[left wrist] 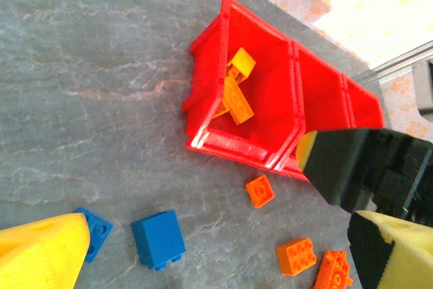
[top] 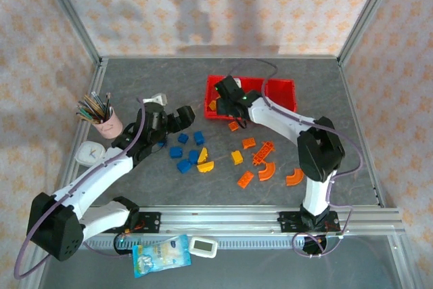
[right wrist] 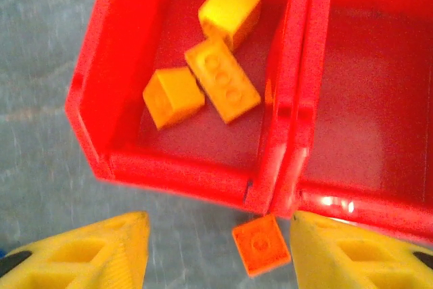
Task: Sort the legos into containers by color
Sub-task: Place the lego in the container, then pick up the lego from the center of the table.
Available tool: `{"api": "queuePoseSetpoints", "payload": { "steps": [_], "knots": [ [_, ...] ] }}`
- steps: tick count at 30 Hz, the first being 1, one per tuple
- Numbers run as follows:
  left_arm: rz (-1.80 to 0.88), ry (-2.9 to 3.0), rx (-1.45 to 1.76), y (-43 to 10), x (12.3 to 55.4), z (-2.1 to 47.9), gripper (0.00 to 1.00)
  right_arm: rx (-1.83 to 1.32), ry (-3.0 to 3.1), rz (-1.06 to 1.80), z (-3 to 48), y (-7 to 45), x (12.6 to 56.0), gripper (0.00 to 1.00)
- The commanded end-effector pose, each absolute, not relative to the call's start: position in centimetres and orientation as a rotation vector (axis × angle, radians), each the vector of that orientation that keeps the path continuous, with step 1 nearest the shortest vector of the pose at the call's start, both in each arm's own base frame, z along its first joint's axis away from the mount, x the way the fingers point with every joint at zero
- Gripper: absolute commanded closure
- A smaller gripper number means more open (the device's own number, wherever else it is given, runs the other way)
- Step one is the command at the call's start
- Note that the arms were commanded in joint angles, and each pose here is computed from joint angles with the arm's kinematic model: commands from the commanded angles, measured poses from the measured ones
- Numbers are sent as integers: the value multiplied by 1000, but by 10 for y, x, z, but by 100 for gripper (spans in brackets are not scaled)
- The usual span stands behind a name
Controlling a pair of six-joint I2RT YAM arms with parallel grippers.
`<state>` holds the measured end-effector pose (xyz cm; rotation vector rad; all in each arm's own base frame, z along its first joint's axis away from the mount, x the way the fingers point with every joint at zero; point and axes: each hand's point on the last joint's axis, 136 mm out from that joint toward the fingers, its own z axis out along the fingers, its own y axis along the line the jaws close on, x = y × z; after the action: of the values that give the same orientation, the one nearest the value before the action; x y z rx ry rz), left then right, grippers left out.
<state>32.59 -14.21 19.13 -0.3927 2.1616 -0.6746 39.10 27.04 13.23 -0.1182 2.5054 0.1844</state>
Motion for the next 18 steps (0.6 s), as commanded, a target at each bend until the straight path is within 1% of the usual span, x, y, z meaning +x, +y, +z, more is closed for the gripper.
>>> {"api": "queuePoseSetpoints", "payload": {
  "steps": [1,10,14,18],
  "knots": [
    [-698,2198,-382,-148,311,182,1,-101,2516,211,135,267,366,42],
    [-774,2189,-396,-160,284,170,1,-98,2615,202,104,250,306,41],
    [-810,2186,-413,-164,276,164,1,-90,2652,214,90,249,284,40],
    [-820,2200,-406,-170,269,159,1,-87,2682,164,74,243,267,40]
  ]
}}
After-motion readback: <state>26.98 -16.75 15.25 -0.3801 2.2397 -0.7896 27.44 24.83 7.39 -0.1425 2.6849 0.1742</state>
